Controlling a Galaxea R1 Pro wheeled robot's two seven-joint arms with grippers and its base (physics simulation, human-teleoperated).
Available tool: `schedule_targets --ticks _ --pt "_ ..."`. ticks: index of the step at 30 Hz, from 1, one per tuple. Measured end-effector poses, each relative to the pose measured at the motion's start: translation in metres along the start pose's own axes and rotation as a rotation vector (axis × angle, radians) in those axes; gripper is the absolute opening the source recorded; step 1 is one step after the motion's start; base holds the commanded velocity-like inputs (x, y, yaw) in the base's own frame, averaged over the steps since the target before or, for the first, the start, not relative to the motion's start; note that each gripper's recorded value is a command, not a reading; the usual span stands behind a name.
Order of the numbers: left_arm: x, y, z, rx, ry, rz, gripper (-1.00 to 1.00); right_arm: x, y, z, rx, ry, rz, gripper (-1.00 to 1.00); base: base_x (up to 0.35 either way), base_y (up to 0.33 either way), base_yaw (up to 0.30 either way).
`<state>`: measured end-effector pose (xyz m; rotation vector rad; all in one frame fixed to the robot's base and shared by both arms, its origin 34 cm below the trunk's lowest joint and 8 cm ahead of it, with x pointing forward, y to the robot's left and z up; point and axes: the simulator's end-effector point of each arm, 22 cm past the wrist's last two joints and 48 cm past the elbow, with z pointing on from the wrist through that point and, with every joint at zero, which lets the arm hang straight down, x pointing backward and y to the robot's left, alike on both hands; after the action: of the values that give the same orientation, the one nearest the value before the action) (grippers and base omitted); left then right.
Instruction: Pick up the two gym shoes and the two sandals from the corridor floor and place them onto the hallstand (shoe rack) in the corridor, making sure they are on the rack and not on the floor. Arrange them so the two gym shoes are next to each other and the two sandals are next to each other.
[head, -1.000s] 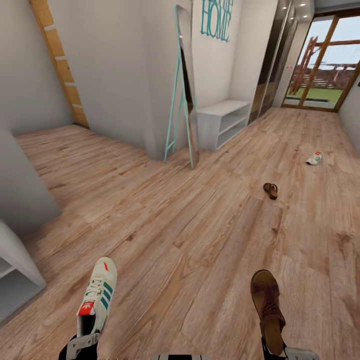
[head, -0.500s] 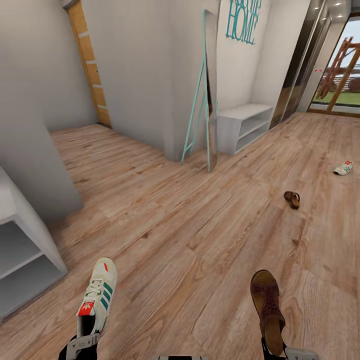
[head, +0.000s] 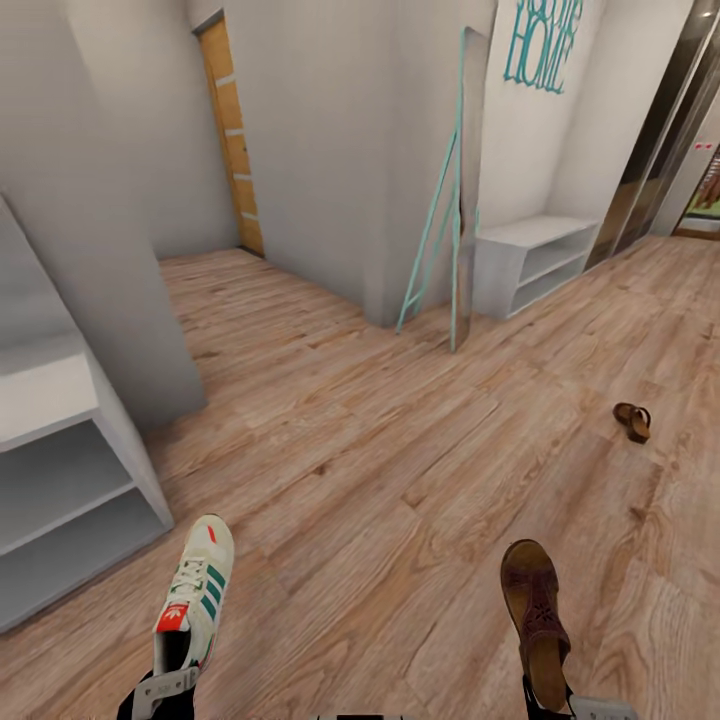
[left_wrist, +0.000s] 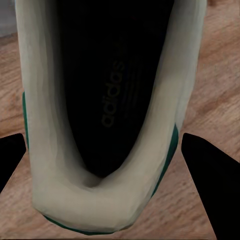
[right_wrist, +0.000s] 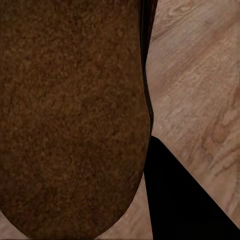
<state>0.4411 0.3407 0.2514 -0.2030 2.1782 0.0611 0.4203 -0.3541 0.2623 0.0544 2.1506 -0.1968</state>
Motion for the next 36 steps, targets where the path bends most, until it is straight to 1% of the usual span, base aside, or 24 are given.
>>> schedule_targets --ticks 25,30,36 --pt "-0.010 -0.001 0.000 0.003 -0.022 -0.002 -1.00 -0.009 0.000 0.001 0.001 -0.021 0.004 -1.00 -0.001 0.000 0.241" --pt "-0.012 -0.002 0.000 0.004 -0.027 -0.003 -1.00 -0.011 0.000 0.001 0.002 -0.026 0.004 -1.00 -0.132 -0.088 0.241" --pt "-0.014 -0.002 0.000 0.004 -0.032 -0.003 -1.00 -0.014 0.000 0.001 0.002 -0.032 0.005 -1.00 -0.034 -0.022 0.241"
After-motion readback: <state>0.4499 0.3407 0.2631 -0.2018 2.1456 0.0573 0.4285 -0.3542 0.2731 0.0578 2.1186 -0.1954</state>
